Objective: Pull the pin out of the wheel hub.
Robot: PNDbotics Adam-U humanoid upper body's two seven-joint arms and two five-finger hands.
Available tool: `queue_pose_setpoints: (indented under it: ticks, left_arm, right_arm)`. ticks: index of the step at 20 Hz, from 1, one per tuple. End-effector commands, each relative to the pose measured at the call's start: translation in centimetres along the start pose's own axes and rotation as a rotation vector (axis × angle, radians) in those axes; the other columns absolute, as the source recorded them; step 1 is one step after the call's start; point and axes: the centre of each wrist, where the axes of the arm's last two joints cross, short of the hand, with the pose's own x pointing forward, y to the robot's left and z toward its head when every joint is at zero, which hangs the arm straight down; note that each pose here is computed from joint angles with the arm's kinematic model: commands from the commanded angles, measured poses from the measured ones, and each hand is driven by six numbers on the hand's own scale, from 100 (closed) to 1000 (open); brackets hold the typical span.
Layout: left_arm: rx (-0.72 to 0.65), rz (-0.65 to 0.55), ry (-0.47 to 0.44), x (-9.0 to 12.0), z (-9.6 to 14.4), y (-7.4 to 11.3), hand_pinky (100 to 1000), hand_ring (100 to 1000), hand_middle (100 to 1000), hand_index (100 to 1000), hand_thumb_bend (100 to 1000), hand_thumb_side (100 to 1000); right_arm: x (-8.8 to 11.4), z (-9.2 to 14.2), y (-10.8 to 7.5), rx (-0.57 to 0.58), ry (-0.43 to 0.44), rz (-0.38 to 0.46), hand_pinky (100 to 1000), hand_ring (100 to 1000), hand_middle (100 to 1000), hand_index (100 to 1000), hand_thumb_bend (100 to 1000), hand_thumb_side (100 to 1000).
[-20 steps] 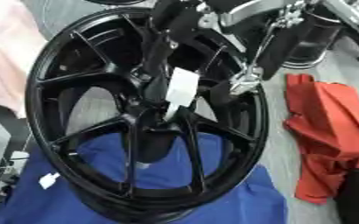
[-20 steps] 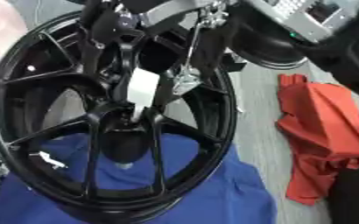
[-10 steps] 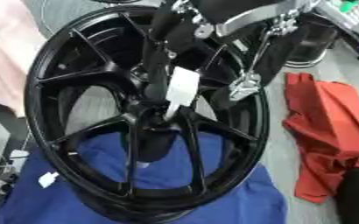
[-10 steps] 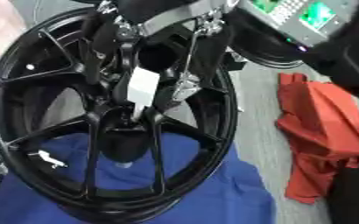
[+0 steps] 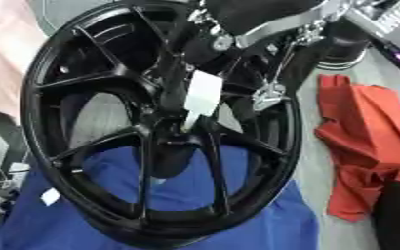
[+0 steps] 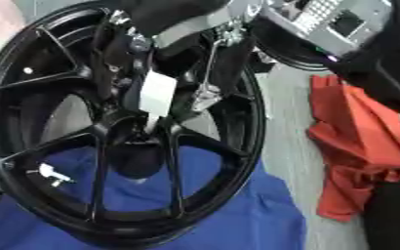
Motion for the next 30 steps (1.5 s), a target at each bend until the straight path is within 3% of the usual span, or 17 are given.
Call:
queue_pose_setpoints:
  ticks: [1,18,30]
  left_arm:
    - [0.0,-0.012,-0.044,1.17,-0.54,0.36,846,785,710,804,437,788]
    - [-0.007,-0.015,-0.037,1.06,-0.26,0.22,849,786,711,805,429,793]
    - [-0.012,-0.018,-0.034,0.96,-0.13,0.19,851,787,711,805,423,798]
  right_arm:
    - [0.17,0.6,-0.29,0.046,0.017,0.04,833,824,775,831,469,100]
    - [0.0,1.12,0.05,0.049,0.13,0.032,835,826,773,825,466,100]
    - [-0.73,1.21,0.48,0.042,0.162,0.02,829,819,751,800,447,100]
